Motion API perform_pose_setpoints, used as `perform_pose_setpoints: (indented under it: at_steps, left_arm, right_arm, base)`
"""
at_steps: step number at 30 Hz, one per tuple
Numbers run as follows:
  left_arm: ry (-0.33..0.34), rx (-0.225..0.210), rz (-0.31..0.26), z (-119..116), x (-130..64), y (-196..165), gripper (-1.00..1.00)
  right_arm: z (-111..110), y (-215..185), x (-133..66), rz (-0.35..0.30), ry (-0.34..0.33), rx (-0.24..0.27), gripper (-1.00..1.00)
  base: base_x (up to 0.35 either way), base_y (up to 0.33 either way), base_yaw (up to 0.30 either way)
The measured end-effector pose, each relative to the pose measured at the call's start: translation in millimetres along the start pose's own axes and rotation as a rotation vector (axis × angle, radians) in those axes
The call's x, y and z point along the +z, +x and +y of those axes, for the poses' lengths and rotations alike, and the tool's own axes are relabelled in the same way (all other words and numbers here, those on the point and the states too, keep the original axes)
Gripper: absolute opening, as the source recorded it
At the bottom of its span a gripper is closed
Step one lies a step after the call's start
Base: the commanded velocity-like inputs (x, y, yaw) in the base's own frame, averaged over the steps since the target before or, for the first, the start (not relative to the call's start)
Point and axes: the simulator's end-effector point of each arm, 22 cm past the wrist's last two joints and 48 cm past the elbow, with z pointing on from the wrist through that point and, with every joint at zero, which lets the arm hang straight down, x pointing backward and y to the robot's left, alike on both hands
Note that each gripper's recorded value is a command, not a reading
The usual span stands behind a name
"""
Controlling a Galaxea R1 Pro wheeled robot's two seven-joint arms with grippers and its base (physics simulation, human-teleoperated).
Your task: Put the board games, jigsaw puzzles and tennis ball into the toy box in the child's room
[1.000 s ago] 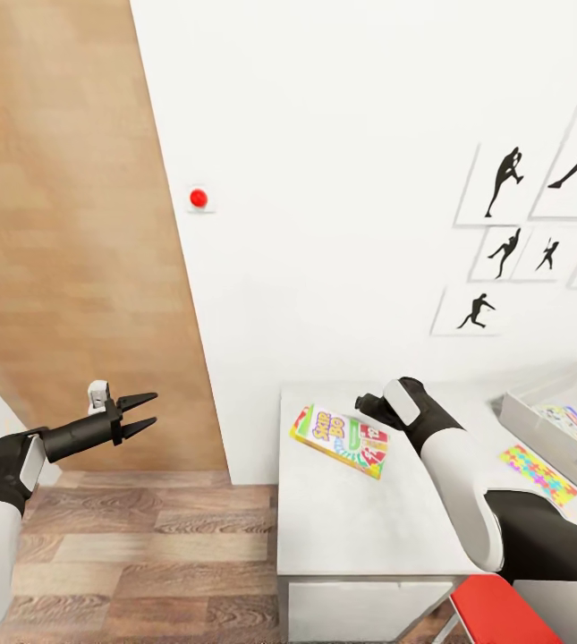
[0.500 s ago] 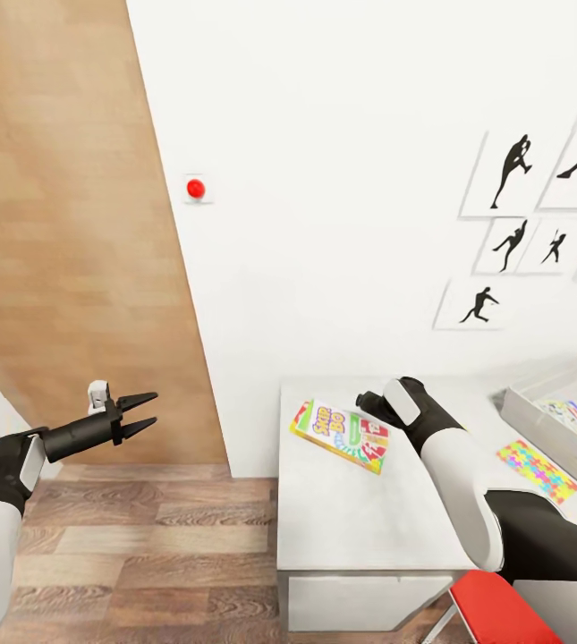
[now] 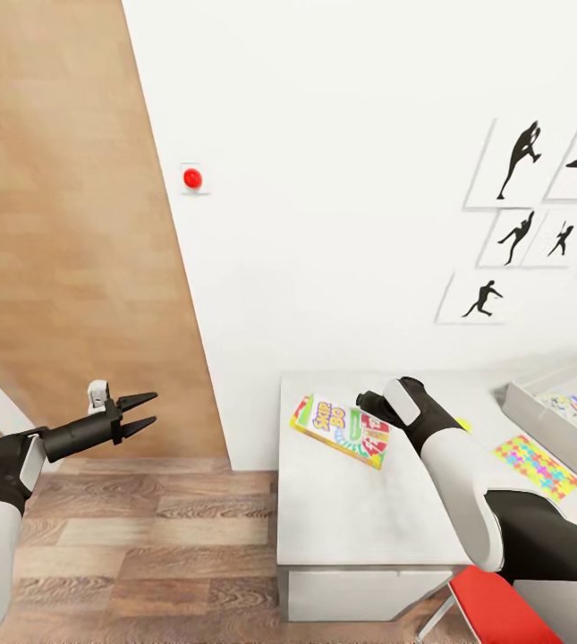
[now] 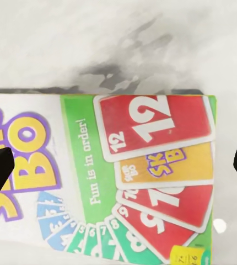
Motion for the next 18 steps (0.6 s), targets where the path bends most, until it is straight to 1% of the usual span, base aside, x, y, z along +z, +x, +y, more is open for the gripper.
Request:
perform_pose_setpoints:
  at_steps: [18]
  left_arm:
    - [-0.017,-0.021,0.009,17,3.7,5,1.0]
  right_arm:
    - [-8,10,16.2,0.025,0.017,0.001,1.0]
  base:
    - [0.0,0.0,0.0]
